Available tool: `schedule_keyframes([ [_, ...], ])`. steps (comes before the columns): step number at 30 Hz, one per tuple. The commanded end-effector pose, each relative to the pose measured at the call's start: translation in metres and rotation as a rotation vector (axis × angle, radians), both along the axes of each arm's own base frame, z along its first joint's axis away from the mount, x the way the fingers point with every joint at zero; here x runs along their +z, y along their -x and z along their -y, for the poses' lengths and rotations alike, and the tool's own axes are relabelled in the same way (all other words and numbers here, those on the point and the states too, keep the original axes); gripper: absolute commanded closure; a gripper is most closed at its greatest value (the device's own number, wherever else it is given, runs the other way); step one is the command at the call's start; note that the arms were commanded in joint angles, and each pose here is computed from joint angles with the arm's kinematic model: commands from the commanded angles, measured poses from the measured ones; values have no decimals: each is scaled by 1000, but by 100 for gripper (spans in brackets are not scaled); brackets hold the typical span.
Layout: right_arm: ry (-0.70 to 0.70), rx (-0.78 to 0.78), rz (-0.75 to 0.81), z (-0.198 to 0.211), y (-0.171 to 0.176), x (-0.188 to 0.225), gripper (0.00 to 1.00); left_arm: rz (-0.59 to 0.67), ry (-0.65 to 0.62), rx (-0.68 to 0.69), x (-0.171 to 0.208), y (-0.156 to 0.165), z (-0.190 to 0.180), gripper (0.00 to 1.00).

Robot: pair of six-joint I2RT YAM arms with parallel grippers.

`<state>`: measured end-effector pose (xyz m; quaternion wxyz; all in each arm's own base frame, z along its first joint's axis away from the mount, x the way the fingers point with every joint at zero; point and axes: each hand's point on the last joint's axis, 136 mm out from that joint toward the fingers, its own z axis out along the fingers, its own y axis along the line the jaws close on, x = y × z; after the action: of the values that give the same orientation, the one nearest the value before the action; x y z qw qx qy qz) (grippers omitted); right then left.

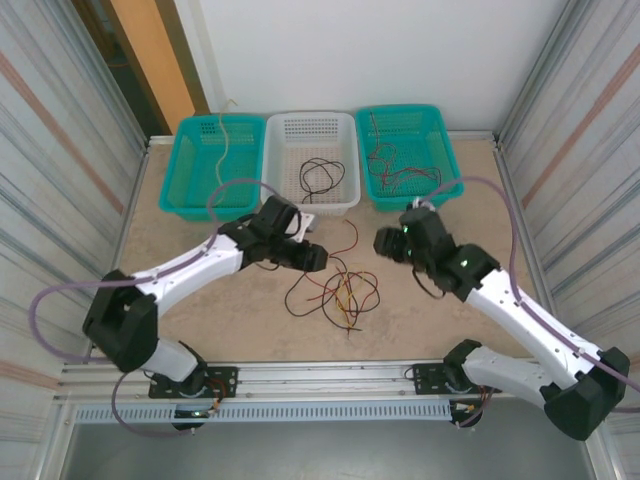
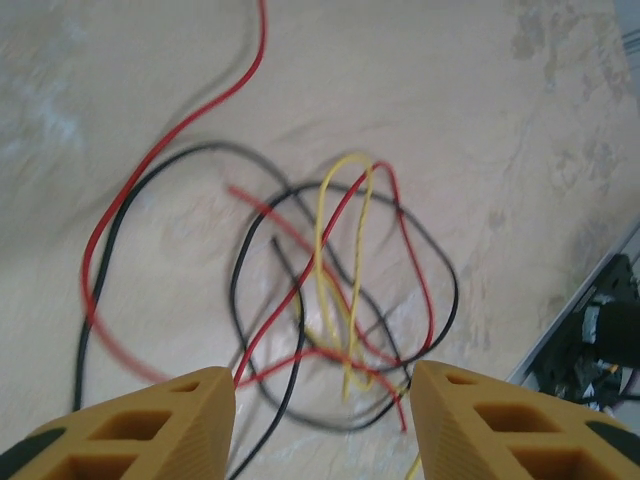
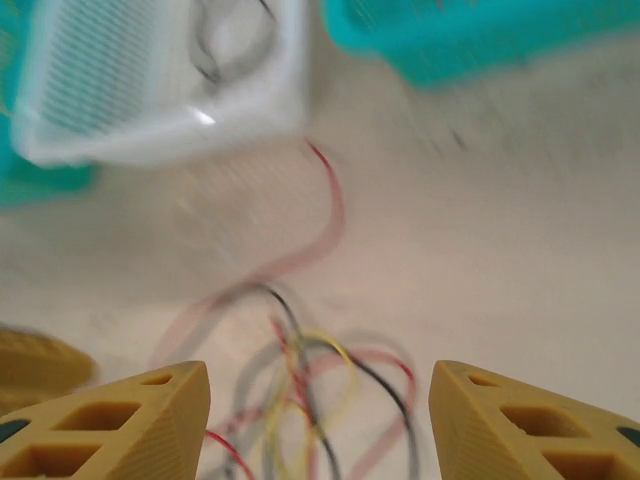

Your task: Untangle the cables

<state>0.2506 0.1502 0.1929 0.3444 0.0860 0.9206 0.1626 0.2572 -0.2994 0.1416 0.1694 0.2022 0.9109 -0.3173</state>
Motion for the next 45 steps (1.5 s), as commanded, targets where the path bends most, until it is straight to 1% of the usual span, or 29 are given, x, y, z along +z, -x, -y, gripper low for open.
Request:
schedule_keyframes([
  [1,66,-173,-98,38,33,-38,42,121,-12,-82,11,-21,24,53],
  [4,35,-225,-134,48,47,-50,41,75,-41,-96,-6,-30,35,59],
  [7,25,-268,-130,58,53,-52,41,7,-28,-108,-23,-30,49,64],
  [10,33,-330,-123,70,55,-53,40,-27,-30,-140,-36,-21,60,65],
  [13,15,-337,-131,69,52,-55,39,-56,-41,-167,-48,-12,67,65],
  [17,23,-325,-150,66,47,-58,39,-69,-66,-176,-64,-11,72,65],
  [19,32,-324,-165,65,45,-59,39,-59,-91,-161,-71,-17,71,66],
  [29,9,-302,-176,59,41,-58,39,-37,-124,-136,-84,-31,75,65],
  [36,-9,-311,-173,64,44,-56,39,-64,-141,-136,-97,-30,74,67],
  [37,-12,-313,-172,64,44,-55,39,-65,-142,-134,-98,-30,74,68],
  [41,-43,-307,-167,62,41,-52,41,-55,-122,-127,-89,-33,78,80],
  [45,-70,-274,-151,53,35,-45,42,-29,-92,-130,-71,-33,80,87],
])
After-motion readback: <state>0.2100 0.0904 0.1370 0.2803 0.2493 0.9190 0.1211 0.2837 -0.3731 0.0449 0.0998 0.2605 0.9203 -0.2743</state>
